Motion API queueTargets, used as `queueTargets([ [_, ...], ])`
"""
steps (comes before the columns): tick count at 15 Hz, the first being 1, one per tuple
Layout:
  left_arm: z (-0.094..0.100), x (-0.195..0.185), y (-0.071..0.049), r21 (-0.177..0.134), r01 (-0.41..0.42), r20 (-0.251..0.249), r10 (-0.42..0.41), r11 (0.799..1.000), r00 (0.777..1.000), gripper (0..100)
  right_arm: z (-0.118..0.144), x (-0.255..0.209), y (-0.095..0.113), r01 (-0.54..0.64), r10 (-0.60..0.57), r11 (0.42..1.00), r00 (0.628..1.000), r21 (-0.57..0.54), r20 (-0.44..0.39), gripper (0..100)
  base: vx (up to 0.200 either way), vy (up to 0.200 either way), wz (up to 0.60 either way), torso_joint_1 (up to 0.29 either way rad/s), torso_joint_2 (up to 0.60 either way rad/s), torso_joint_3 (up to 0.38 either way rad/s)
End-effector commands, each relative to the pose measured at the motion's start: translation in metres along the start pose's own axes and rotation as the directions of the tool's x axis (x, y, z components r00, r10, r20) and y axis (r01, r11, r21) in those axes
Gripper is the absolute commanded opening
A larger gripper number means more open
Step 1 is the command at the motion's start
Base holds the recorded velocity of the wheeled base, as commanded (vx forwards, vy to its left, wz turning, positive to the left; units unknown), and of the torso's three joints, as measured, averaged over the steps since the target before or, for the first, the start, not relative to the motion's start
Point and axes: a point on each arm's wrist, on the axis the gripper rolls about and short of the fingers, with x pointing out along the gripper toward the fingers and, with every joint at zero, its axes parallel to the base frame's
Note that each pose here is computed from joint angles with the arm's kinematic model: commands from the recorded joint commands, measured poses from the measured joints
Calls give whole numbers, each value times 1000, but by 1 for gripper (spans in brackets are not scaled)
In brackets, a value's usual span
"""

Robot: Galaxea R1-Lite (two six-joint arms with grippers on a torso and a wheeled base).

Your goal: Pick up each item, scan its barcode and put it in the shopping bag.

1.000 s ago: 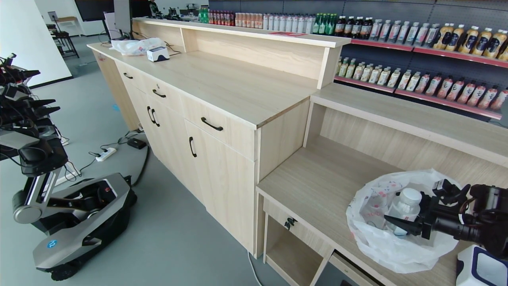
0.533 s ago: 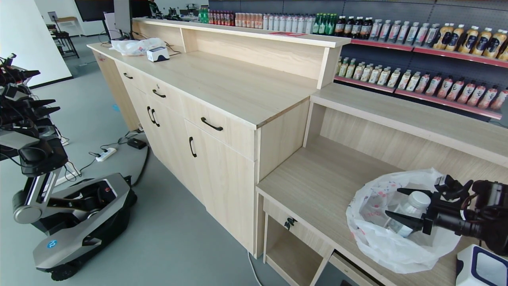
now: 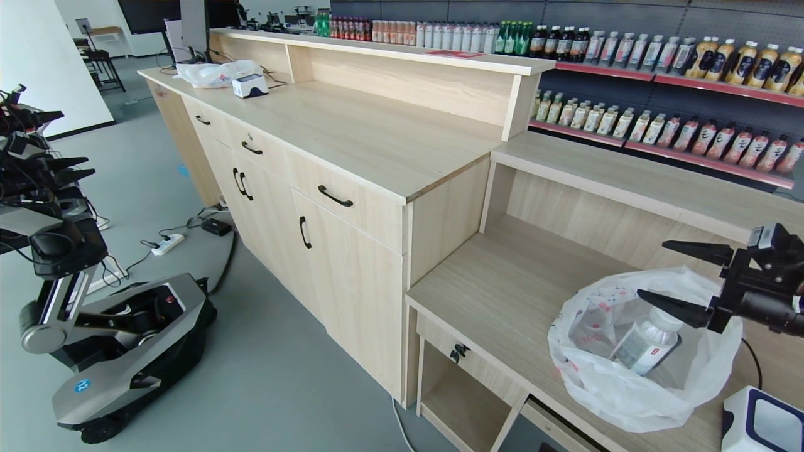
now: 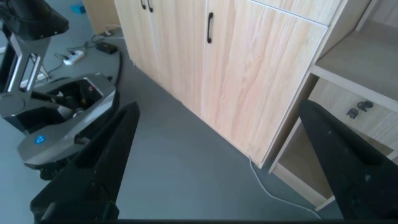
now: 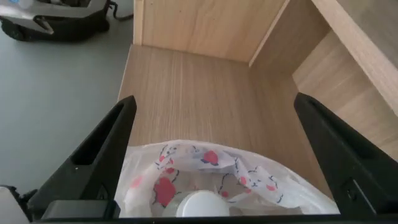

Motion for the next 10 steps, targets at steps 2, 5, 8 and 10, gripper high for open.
queueTargets([
  [2,0,0,0,-1,-1,0,1,1000,1000,100,67,-26,10,73,-55,973,995,-218,87,100,0,0,-600,5,0,2],
  [5,0,0,0,-1,-2,0,2,1000,1000,100,107,-36,4,231,-212,957,970,-178,121,100,0,0,-600,-1,1,2],
  [8,0,0,0,-1,-1,0,1,1000,1000,100,139,-40,2,346,-336,937,932,-54,134,100,0,0,-600,4,1,2],
  [10,0,0,0,-1,-1,0,1,1000,1000,100,144,-57,2,429,-429,903,902,-7,41,100,0,0,-600,0,5,2],
])
